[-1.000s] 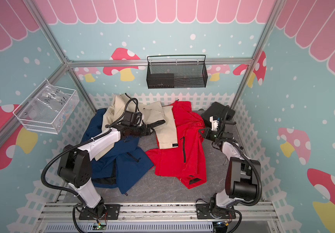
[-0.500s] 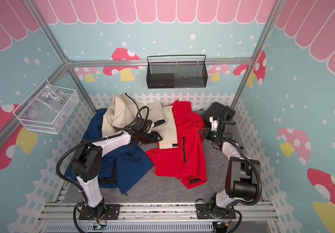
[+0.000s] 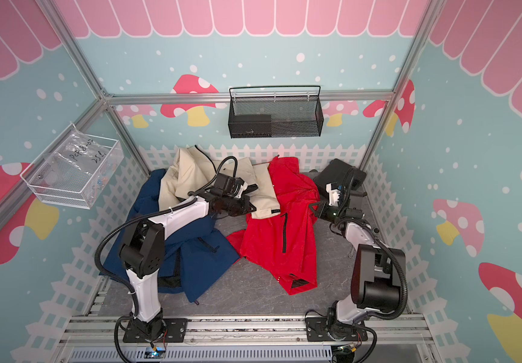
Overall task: Unzip the jacket
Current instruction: Flatten out the jacket at the center of the board.
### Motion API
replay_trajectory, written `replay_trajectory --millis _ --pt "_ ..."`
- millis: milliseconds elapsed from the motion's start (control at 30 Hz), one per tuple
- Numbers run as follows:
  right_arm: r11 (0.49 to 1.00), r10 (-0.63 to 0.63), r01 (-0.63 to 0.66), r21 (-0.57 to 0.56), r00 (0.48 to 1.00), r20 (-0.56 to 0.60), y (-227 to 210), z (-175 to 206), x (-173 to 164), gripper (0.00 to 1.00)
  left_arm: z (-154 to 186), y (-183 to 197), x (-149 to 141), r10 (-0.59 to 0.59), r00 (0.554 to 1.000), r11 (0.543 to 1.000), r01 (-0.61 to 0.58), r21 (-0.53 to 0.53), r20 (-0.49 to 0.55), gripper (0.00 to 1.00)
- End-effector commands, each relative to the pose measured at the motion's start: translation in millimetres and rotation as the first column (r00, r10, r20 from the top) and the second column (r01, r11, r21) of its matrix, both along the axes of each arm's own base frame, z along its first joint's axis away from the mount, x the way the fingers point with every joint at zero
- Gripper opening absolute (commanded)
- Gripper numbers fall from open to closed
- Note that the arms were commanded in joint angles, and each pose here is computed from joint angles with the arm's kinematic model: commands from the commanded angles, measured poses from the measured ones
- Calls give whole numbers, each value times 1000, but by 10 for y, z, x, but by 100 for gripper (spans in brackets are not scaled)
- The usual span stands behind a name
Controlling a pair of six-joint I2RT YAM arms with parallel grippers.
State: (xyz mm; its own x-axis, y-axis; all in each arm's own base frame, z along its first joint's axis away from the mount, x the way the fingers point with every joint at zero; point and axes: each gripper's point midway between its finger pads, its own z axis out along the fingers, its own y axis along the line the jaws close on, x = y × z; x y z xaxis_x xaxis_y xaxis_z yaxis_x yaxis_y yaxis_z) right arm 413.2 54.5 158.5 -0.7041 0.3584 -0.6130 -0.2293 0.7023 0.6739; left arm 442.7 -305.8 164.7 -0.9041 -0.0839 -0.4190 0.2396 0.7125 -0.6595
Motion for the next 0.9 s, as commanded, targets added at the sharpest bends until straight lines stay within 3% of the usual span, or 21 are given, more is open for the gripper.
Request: replay_trajectory --millis 0,167,400,667,867 --pt "1000 -10 11 -26 1000 21 -40 16 -29 0 678 506 392 125 978 991 -130 21 169 0" --pt "998 -32 33 -56 999 5 -85 -18 -50 0 878 797 553 161 961 981 -180 68 223 4" --pt "996 -40 39 -84 999 -12 -127 -46 -19 0 929 1132 629 188 954 970 -217 106 234 0" --pt "997 -32 30 -69 999 -35 -116 -94 1 0 1036 1917 1101 349 882 897 -412 159 317 5" --pt "997 -21 20 -74 1000 -17 -94 -43 -31 0 1109 2245 1294 409 836 843 -499 200 365 5"
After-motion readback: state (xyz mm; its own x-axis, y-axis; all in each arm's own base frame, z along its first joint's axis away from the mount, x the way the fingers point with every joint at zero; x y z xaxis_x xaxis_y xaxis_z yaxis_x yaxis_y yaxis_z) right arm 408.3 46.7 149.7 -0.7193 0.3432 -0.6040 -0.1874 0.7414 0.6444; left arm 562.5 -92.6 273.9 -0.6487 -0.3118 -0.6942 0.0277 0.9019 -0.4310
